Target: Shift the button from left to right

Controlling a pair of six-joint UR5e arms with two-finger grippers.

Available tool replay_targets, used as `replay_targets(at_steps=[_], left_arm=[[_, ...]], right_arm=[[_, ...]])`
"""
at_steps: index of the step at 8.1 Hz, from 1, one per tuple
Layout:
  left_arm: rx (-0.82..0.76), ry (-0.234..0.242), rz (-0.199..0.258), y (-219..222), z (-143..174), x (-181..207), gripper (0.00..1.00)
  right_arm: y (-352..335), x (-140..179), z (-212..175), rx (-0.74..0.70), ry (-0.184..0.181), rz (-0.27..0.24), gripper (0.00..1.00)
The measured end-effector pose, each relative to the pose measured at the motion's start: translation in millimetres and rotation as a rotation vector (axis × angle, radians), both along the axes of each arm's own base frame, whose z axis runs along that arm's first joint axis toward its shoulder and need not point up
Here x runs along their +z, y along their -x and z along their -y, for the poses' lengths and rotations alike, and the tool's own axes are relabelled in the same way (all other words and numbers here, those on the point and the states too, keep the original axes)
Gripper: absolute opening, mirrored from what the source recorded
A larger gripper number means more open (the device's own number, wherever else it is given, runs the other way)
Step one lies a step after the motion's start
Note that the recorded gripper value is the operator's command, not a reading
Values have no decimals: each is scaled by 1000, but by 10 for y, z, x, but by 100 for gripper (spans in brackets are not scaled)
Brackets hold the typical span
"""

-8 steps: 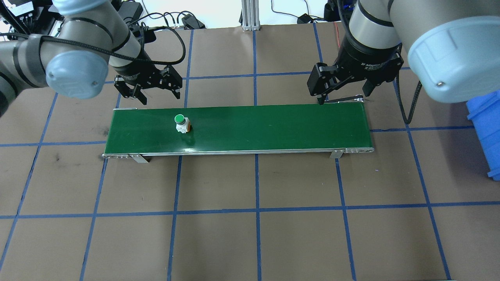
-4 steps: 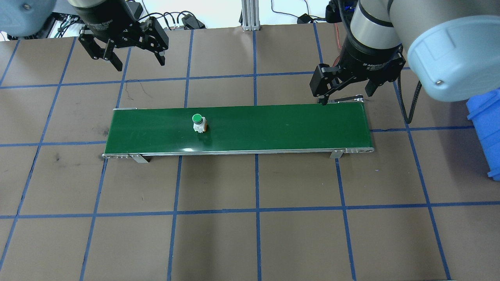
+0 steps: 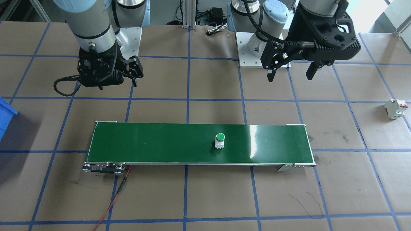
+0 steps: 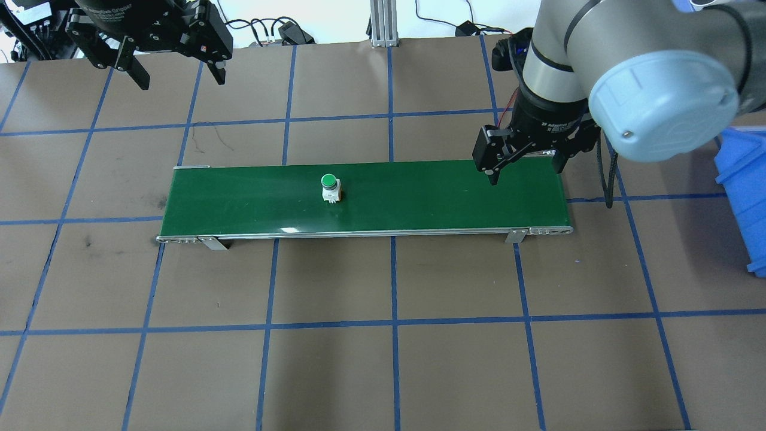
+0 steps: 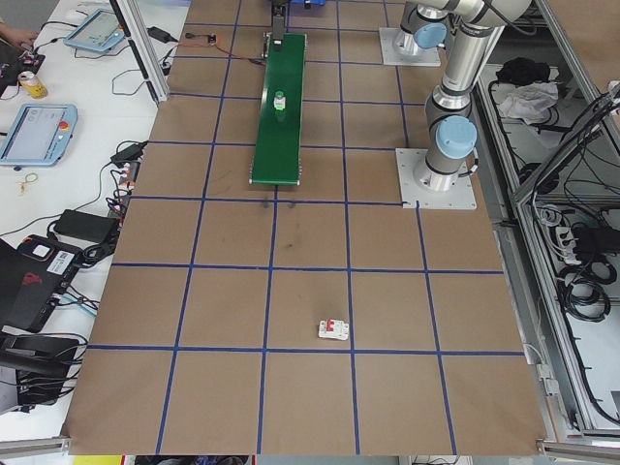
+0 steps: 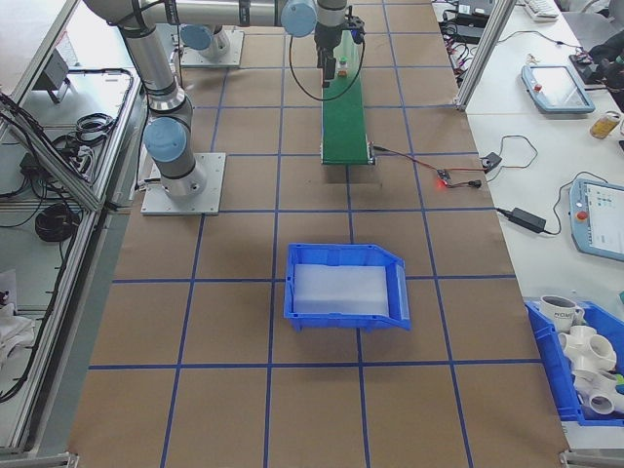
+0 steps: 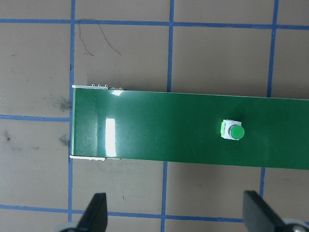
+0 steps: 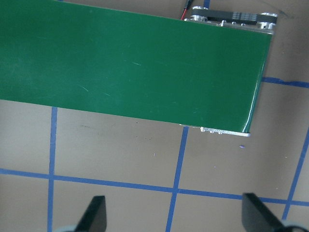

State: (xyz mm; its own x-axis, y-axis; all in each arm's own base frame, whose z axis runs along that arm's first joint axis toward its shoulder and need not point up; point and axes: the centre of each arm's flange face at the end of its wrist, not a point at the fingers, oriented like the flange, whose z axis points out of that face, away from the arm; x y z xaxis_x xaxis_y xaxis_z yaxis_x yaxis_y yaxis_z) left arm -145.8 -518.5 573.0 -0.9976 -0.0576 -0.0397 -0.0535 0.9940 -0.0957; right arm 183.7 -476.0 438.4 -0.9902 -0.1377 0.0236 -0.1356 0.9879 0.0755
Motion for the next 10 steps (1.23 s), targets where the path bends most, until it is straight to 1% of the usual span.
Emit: replay_targets(at_steps=[1,2,5,6,7,8,9,10], left_arm=[[0,4,2,0,-17,20,100],[-1,6,2,1,-31,35,100],[-9,11,1,3,-56,59,100],[-10,15,0,4,-68,76,100],[-10,17,-2,11,-75,86,100],[-12,19,-2,27,-87,96,100],[-16,22,-1,46,-100,109,100],[-19,27,0,60,-104,123,100]], right_arm=[[63,-299,83,-16,-30,0,100],[163,-570,211,-34,-29,7,100],[328,-1250,665,-62,9,19,100],[416,-1390,753,-75,10,36,100],[524,-1485,803,-85,2,98,100],[631,-1536,833,-102,-3,173,100],[695,-1540,844,-115,-1,223,100],[720,-1523,841,-123,1,249,100]])
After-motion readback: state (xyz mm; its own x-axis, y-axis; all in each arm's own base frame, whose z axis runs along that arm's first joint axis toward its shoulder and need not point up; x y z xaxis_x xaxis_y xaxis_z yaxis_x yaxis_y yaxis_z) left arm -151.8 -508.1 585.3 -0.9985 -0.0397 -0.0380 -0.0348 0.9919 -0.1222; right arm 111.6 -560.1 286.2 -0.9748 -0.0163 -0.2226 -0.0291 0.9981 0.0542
